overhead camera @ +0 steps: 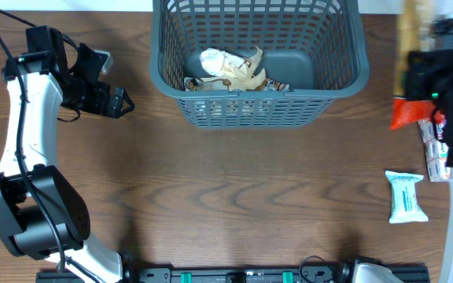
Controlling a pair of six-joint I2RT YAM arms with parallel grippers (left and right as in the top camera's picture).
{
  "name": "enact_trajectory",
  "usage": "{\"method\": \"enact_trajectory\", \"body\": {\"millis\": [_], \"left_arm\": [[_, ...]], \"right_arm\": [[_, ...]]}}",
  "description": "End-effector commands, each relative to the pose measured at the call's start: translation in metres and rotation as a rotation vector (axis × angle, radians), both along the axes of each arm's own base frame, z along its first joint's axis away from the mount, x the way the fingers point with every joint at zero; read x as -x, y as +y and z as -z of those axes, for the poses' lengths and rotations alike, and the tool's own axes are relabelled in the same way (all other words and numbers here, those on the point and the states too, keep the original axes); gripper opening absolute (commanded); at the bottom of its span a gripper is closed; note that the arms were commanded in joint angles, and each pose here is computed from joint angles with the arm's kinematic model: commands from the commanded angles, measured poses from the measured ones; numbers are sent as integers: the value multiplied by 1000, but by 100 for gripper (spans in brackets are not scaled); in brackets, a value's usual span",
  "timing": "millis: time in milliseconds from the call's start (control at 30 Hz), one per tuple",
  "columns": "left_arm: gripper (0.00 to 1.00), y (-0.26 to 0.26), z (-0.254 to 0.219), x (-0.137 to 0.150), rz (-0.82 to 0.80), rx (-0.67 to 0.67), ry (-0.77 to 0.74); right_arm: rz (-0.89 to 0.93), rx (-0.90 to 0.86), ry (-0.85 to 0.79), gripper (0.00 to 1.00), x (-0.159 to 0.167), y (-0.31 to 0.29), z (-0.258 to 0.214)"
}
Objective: Pack container
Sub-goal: 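Lift the spaghetti packet into the basket and release it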
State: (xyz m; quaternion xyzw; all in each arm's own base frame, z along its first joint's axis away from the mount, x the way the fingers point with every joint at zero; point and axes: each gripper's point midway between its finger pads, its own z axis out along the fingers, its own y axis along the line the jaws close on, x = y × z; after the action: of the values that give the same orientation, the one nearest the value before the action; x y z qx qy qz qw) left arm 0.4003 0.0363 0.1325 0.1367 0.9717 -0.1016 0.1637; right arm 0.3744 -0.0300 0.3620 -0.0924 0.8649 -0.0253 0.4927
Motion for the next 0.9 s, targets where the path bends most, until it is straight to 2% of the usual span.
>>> {"method": "enact_trajectory", "body": {"millis": [0, 167, 500, 867], "left_arm": [[99, -1, 3, 2, 0, -1, 14], [99, -1, 2, 3, 0, 0, 15], [99, -1, 2, 3, 0, -1, 16], [99, -1, 2, 3, -14, 4, 19]], "right_arm": [[-390, 135, -156, 1, 7, 69, -42], [-571, 209, -191, 1, 0, 115, -42], [-728, 329, -183, 1, -48, 169, -44], [-849, 325, 47, 1, -102, 203, 58]]}}
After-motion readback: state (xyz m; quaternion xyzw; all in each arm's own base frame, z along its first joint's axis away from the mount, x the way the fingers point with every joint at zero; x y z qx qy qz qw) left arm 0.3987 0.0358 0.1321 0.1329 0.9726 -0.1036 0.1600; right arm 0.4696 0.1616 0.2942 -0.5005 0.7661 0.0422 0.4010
